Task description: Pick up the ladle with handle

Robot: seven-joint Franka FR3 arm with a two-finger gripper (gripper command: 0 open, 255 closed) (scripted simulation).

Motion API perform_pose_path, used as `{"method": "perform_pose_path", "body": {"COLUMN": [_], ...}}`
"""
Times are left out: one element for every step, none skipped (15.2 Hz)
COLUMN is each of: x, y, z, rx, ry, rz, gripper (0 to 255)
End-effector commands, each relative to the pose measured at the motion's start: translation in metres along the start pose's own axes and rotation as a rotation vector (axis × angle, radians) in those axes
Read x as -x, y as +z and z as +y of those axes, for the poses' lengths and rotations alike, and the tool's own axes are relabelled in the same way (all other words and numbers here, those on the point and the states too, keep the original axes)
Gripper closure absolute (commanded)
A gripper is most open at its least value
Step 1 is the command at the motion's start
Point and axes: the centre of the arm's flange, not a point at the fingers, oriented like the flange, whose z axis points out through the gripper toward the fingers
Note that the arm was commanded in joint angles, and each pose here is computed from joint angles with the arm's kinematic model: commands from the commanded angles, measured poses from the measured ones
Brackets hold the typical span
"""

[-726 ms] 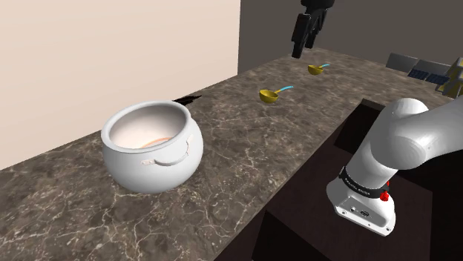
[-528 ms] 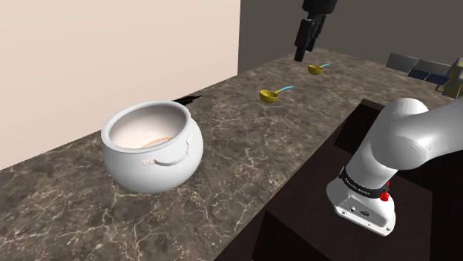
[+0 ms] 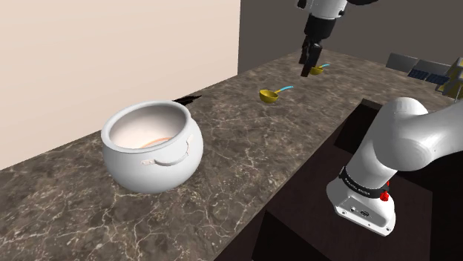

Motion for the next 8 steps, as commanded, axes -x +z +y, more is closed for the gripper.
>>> {"method": "perform_pose_path", "body": {"x": [0.006,0.007,0.008,0.009,0.009,0.008,0.007,0.006], "y": [0.021,0.031,0.04,0.05,0.059,0.069,0.079,0.088], "z": [0.018,0.027,0.036,0.045,0.055,0.064,0.073,0.082], "rx": [0.003,0.004,0.005,0.006,0.006,0.007,0.008,0.008], "ry": [-0.113,-0.165,-0.217,-0.269,-0.321,-0.373,-0.425,-0.477], "rz": [0.015,0.022,0.029,0.035,0.042,0.049,0.056,0.062], "gripper": [0,0,0,0,0,0,0,0]}}
